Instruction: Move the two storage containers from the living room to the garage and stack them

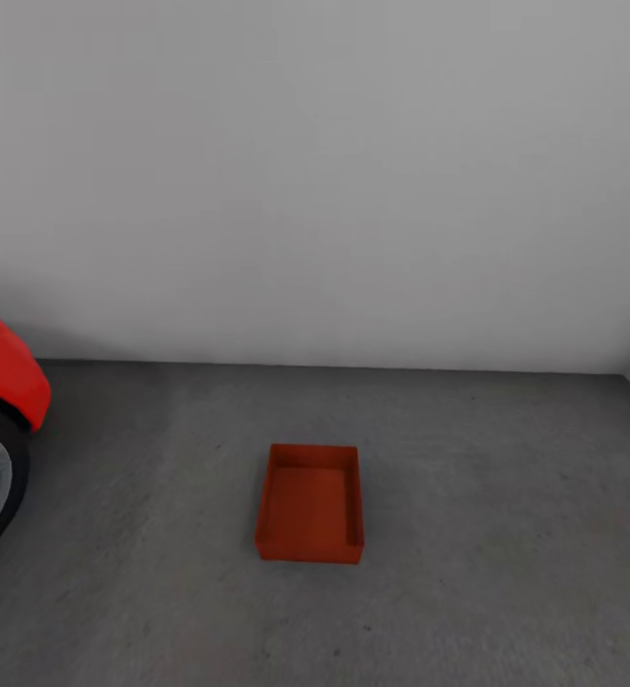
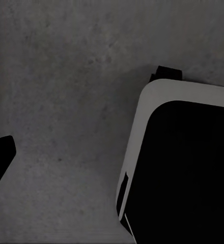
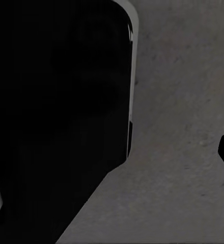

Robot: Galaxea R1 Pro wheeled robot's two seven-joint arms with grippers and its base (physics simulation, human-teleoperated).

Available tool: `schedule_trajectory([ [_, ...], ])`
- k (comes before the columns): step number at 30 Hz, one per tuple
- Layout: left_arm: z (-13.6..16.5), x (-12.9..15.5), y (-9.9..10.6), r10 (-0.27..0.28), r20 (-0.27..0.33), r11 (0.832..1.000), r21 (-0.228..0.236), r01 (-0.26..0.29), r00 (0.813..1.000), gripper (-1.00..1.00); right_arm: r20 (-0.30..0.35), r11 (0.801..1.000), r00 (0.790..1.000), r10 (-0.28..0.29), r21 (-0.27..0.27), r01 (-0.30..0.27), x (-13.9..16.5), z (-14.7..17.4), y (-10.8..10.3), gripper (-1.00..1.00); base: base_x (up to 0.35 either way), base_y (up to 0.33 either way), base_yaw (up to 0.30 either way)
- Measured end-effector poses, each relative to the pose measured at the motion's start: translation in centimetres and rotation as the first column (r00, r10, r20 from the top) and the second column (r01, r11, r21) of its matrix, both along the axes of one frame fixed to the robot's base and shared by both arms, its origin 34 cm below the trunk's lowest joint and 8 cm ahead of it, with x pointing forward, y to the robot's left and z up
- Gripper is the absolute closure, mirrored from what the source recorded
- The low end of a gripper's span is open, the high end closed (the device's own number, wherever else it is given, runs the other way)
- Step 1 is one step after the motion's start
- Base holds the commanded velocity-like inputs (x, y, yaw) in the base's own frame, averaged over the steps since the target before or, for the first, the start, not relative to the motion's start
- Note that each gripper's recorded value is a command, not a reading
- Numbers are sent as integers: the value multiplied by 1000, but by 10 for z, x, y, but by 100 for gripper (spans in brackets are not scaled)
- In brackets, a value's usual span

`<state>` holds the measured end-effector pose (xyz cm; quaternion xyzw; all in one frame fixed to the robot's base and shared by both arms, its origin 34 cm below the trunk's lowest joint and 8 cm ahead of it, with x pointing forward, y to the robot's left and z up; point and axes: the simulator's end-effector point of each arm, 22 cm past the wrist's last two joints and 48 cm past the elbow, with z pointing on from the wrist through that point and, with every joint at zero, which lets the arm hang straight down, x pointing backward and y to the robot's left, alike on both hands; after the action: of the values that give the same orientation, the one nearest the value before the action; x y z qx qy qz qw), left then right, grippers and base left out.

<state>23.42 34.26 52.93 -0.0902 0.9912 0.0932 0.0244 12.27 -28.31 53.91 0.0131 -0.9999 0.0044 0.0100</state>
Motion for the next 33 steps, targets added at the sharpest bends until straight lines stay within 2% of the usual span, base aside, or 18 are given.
schedule_trajectory([
  [33, 6, 21, 0, 0, 54, 1000, 0, 0, 999, -100, 60, 1000, 998, 3, 4, -3, 22, 0, 2, -100, 0, 0, 0],
])
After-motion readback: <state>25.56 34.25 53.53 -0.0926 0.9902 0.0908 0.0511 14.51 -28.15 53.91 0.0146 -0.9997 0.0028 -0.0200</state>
